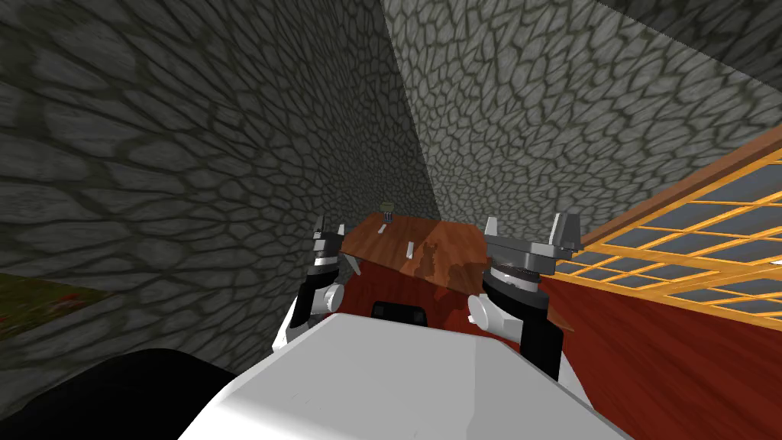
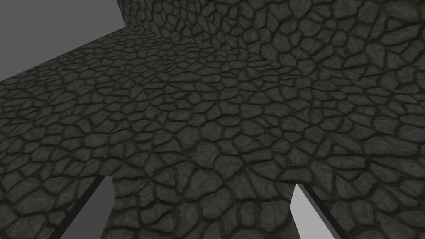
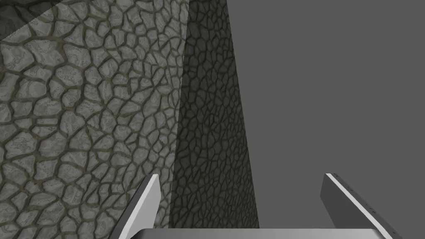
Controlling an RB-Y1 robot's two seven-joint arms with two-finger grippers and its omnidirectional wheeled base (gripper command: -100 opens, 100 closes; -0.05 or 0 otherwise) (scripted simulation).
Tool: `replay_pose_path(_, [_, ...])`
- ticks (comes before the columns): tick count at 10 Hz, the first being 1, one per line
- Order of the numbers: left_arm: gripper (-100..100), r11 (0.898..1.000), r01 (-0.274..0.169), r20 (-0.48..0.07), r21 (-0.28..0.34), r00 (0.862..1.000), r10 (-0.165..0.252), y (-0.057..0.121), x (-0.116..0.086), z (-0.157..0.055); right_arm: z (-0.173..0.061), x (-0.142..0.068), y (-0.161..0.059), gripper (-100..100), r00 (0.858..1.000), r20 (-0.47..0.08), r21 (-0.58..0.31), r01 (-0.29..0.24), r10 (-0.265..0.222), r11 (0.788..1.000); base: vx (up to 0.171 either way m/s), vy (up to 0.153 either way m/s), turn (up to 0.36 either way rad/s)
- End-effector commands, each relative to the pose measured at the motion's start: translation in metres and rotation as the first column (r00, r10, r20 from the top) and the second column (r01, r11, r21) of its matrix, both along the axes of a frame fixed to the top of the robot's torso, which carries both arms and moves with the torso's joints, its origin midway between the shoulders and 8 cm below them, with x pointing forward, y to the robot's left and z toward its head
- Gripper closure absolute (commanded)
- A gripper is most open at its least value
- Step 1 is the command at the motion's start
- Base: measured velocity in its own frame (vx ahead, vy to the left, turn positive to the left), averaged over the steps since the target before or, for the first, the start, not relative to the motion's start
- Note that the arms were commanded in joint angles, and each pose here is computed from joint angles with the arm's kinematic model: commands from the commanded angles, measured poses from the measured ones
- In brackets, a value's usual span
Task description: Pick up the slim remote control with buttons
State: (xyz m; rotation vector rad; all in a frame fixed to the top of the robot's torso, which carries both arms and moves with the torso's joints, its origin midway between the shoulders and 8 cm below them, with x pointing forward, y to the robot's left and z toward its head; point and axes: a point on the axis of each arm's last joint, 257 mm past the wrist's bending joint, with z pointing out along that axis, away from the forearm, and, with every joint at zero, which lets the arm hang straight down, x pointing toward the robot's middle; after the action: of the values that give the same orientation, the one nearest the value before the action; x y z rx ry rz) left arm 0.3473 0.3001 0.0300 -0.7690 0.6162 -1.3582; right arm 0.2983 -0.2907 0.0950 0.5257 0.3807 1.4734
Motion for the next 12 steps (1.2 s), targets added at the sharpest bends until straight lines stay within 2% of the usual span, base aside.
replay_pose_path(1, [0, 1.0, 0.0, 0.0, 0.0, 1.0, 0.0, 0.0, 0.0, 0.0, -0.006, 0.005, 0.011, -100, 0.999, -0.026, -0.098, 0.018, -0.021, 0.995, -0.013, 0.002, 0.144])
replay_pose_path(2, [0, 1.0, 0.0, 0.0, 0.0, 1.0, 0.0, 0.0, 0.0, 0.0, -0.01, 0.007, 0.017, -100, 0.998, -0.04, -0.157, 0.031, -0.038, 0.987, -0.026, 0.001, 0.195])
replay_pose_path(4, [0, 1.0, 0.0, 0.0, 0.0, 1.0, 0.0, 0.0, 0.0, 0.0, -0.024, 0.014, 0.029, -100, 0.995, -0.066, -0.285, 0.058, -0.08, 0.957, -0.032, 0.002, 0.188])
replay_pose_path(5, [0, 1.0, 0.0, 0.0, 0.0, 1.0, 0.0, 0.0, 0.0, 0.0, -0.024, 0.014, 0.031, -100, 0.994, -0.067, -0.303, 0.062, -0.086, 0.951, -0.017, -0.002, 0.052])
replay_pose_path(6, [0, 1.0, 0.0, 0.0, 0.0, 1.0, 0.0, 0.0, 0.0, 0.0, -0.034, 0.018, 0.037, -100, 0.991, -0.077, -0.375, 0.075, -0.111, 0.924, -0.016, 0.002, 0.132])
replay_pose_path(7, [0, 1.0, 0.0, 0.0, 0.0, 1.0, 0.0, 0.0, 0.0, 0.0, -0.034, 0.018, 0.039, -100, 0.99, -0.076, -0.387, 0.078, -0.116, 0.919, -0.013, 0.0, 0.095])
replay_pose_path(8, [0, 1.0, 0.0, 0.0, 0.0, 1.0, 0.0, 0.0, 0.0, 0.0, -0.045, 0.022, 0.045, -100, 0.986, -0.083, -0.461, 0.089, -0.142, 0.883, -0.016, 0.003, 0.208])
replay_pose_path(9, [0, 1.0, 0.0, 0.0, 0.0, 1.0, 0.0, 0.0, 0.0, 0.0, -0.046, 0.022, 0.047, -100, 0.986, -0.082, -0.476, 0.092, -0.148, 0.875, -0.013, -0.002, 0.085])
replay_pose_path(10, [0, 1.0, 0.0, 0.0, 0.0, 1.0, 0.0, 0.0, 0.0, 0.0, -0.058, 0.026, 0.052, -100, 0.981, -0.085, -0.547, 0.099, -0.173, 0.831, -0.017, 0.005, 0.211])
replay_pose_path(11, [0, 1.0, 0.0, 0.0, 0.0, 1.0, 0.0, 0.0, 0.0, 0.0, -0.06, 0.026, 0.055, -100, 0.98, -0.082, -0.566, 0.103, -0.18, 0.818, -0.014, -0.001, 0.089])
replay_pose_path(12, [0, 1.0, 0.0, 0.0, 0.0, 1.0, 0.0, 0.0, 0.0, 0.0, -0.074, 0.03, 0.059, -100, 0.976, -0.082, -0.632, 0.107, -0.203, 0.768, -0.016, 0.006, 0.208])
